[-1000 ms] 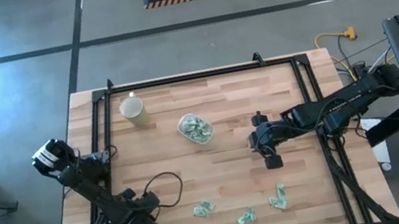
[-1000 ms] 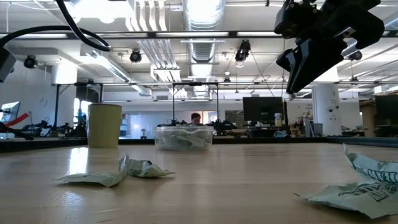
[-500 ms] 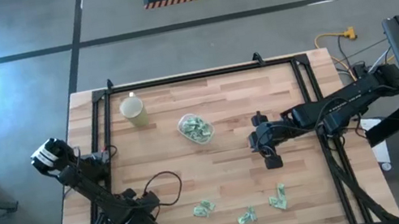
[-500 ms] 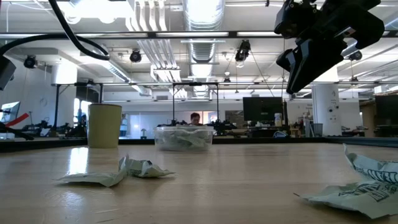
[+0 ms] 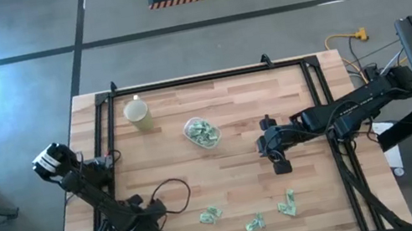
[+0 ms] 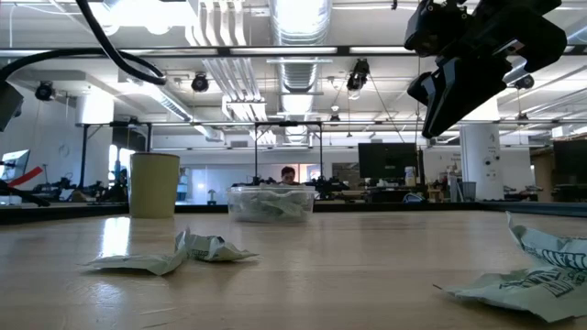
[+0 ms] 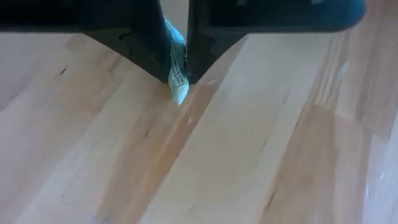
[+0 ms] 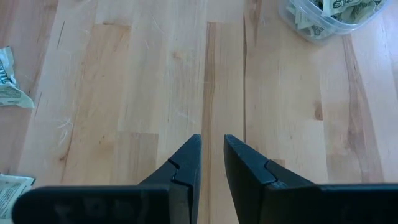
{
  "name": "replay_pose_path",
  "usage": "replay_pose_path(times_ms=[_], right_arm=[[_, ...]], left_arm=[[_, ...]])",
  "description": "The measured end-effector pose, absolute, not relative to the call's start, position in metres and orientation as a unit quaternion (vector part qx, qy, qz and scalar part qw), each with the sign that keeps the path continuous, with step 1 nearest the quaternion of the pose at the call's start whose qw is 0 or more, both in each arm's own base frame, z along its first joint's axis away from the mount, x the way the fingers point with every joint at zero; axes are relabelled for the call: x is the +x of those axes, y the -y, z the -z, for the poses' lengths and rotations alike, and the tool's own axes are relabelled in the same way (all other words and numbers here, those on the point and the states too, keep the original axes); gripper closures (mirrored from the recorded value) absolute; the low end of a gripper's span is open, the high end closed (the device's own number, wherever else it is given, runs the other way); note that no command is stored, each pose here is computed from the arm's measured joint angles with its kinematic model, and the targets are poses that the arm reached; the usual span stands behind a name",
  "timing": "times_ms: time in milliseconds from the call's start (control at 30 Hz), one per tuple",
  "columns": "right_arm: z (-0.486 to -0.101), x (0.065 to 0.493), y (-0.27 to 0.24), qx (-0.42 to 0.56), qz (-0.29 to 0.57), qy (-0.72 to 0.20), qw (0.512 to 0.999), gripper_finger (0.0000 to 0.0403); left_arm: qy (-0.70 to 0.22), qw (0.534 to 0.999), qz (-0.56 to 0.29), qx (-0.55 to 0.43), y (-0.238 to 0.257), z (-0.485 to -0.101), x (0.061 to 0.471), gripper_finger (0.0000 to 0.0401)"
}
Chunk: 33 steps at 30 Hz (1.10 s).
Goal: Pick and place Stevia / Truvia into bins
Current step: Put the stevia packet into the transparent container
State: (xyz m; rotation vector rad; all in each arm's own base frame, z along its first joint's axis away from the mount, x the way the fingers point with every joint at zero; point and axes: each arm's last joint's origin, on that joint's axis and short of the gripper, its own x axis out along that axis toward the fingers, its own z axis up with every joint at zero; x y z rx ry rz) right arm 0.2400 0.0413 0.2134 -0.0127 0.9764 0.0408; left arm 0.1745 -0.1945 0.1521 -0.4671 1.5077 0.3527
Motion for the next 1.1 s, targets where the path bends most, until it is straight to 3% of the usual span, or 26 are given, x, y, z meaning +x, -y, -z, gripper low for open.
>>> replay_pose_path(times_ms=[133,367,667,900,1100], right_arm=[[-0.214,0.240,-0.041,-0.006,-0.020,-0.468,0.884,0.0344],[-0.214,0.240,-0.041,-0.009,-0.021,-0.466,0.884,0.0344],[-0.214,0.240,-0.041,-0.010,-0.021,-0.466,0.885,0.0344],[-0.214,0.241,-0.041,-0.014,-0.024,-0.463,0.886,0.0344],[-0.214,0.241,-0.041,-0.015,-0.025,-0.460,0.887,0.0344]], left_arm=[[-0.670,0.706,-0.133,-0.187,0.197,-0.156,0.178,0.0395],[-0.648,0.743,-0.101,-0.133,0.197,-0.161,0.184,0.0394],[-0.574,0.815,-0.069,0.030,0.181,-0.172,0.210,0.0393],[-0.501,0.838,-0.112,0.188,0.151,-0.181,0.240,0.0393],[-0.449,0.843,-0.147,0.257,0.118,-0.187,0.274,0.0393]])
